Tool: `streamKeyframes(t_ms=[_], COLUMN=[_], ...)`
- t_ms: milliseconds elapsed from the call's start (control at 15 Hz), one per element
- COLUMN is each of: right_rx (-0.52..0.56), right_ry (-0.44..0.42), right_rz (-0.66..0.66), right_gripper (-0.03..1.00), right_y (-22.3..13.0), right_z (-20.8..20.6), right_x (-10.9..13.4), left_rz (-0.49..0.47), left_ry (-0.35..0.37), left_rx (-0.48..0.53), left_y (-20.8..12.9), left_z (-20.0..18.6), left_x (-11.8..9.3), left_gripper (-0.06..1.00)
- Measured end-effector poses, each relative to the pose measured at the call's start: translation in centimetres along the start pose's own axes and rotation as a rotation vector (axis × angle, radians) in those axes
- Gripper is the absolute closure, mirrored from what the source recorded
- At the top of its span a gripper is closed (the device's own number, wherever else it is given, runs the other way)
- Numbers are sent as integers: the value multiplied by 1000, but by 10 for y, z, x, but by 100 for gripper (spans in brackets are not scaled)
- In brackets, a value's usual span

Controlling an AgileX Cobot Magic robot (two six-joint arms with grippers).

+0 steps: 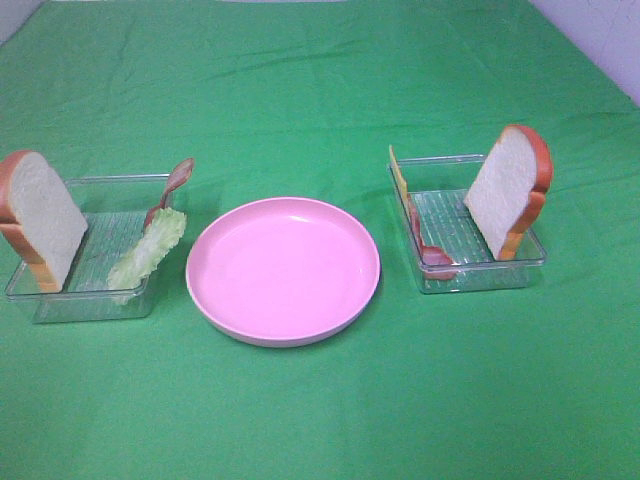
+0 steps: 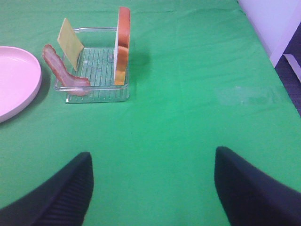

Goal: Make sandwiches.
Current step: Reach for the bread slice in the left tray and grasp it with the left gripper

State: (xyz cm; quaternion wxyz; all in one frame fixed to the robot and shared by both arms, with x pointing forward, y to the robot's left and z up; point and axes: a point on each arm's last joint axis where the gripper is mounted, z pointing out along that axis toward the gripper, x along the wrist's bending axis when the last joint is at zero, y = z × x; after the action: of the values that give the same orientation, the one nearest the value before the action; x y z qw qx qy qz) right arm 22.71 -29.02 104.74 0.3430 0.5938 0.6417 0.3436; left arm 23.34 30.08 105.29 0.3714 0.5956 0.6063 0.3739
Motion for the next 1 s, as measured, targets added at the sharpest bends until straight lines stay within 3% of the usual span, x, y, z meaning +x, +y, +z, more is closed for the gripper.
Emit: streamKeyframes(t_ms=[1000], right_rx=[0], right_ry=[0], right_rz=[0], right_gripper=[28], right_y=[0], right_z=[0], right_x=[0], left_rz=[0], left_ry=[0], left_rx=[0], left_y=[0], left_z=[0], left_x=[0], left_gripper=[14])
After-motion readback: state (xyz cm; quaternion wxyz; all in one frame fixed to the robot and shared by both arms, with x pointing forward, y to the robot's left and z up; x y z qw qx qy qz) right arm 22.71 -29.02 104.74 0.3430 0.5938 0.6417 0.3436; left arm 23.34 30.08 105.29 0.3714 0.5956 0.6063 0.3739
